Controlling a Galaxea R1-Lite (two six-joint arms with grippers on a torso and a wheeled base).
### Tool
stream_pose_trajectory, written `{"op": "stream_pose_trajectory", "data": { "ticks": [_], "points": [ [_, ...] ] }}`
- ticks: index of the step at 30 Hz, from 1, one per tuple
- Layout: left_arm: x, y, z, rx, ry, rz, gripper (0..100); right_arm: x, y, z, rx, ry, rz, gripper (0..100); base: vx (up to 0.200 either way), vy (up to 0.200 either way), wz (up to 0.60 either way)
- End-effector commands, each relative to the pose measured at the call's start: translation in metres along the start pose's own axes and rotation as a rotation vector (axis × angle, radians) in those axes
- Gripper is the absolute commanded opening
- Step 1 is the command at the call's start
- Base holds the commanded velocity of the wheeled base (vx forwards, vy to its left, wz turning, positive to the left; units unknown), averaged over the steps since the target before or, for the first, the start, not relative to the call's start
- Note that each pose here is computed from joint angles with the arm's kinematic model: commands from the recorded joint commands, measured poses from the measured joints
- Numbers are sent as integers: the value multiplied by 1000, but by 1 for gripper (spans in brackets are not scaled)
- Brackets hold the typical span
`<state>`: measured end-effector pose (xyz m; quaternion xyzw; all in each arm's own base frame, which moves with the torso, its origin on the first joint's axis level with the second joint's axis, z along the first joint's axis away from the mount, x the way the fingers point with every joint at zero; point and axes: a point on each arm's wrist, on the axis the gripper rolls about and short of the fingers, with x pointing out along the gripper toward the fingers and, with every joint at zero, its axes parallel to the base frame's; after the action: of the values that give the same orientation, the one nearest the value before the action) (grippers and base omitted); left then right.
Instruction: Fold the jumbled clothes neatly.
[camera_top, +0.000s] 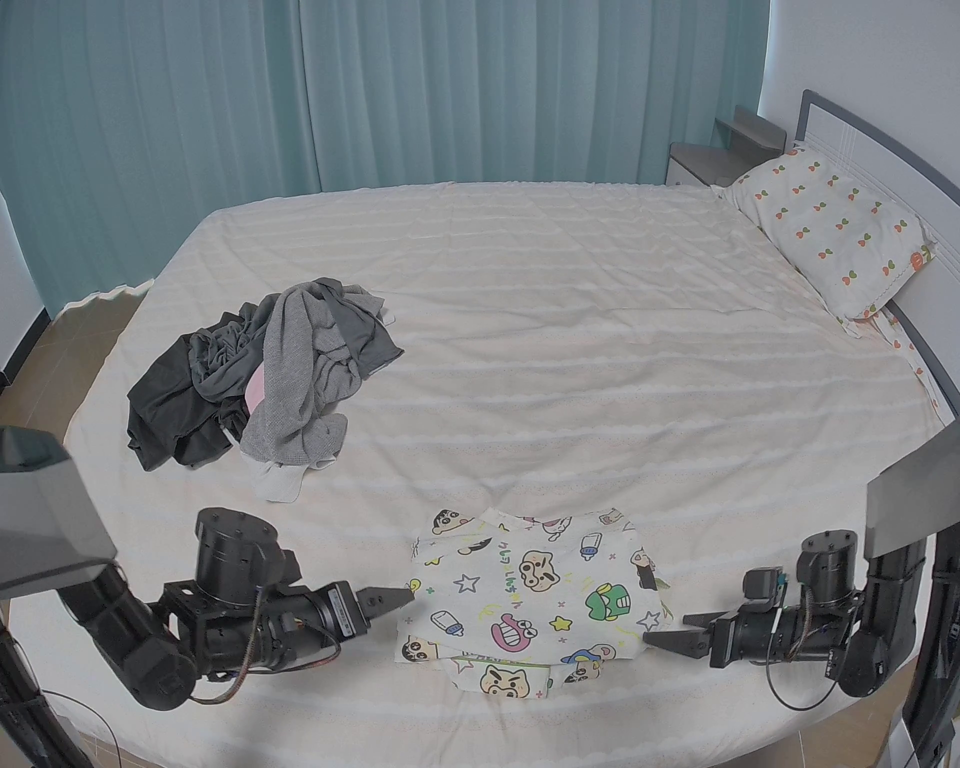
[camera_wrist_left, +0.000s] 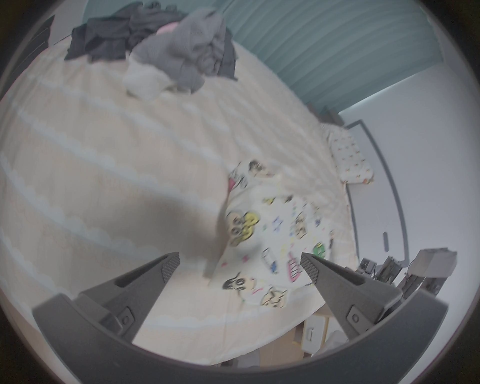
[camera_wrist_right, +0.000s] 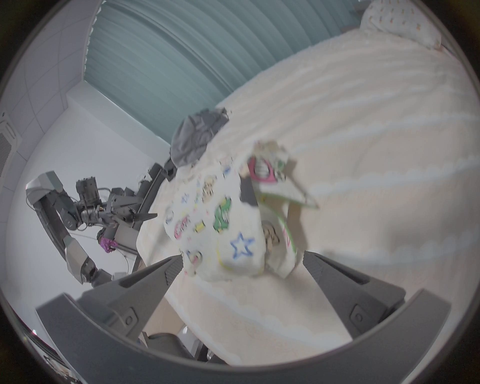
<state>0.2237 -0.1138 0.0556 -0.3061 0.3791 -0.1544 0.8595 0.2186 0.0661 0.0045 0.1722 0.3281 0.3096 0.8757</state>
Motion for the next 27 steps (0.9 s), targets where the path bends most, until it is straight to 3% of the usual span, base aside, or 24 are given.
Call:
{"op": "stream_pose_trajectory", "data": {
  "ticks": [1, 5, 6, 7, 9, 12, 15, 18, 19, 20, 25, 27],
  "points": [
    [-91, -34, 29, 47, -365, -125, 100, -77, 38, 51, -109, -417, -46, 100, 0, 0, 0],
    [-131, -42, 29, 168, -533, -45, 100, -117, 60, 69, -212, -639, -36, 100, 0, 0, 0],
    [-133, -42, 29, 171, -537, -44, 100, -119, 61, 70, -217, -647, -35, 100, 0, 0, 0],
    [-157, -46, 24, 183, -595, -55, 100, -138, 70, 68, -256, -719, -34, 100, 0, 0, 0],
    [-187, -49, 17, 199, -638, -52, 100, -157, 80, 64, -294, -784, -38, 100, 0, 0, 0],
    [-224, -44, 6, 263, -696, 26, 100, -180, 91, 56, -325, -851, -64, 100, 0, 0, 0],
    [-266, -33, -8, 308, -811, 60, 100, -207, 109, 44, -366, -903, -60, 100, 0, 0, 0],
    [-287, -23, -21, 289, -956, 183, 100, -228, 126, 29, -369, -901, -58, 100, 0, 0, 0],
    [-287, -23, -21, 289, -956, 183, 100, -228, 126, 29, -369, -901, -58, 100, 0, 0, 0],
    [-299, -18, -33, 301, -1033, 261, 100, -240, 137, 17, -352, -861, -48, 100, 0, 0, 0],
    [-315, -7, -65, 347, -1113, 353, 100, -257, 148, -26, -280, -680, -29, 100, 0, 0, 0],
    [-320, -6, -82, 358, -1181, 448, 100, -258, 147, -40, -303, -664, -40, 100, 0, 0, 0]
  ]
}}
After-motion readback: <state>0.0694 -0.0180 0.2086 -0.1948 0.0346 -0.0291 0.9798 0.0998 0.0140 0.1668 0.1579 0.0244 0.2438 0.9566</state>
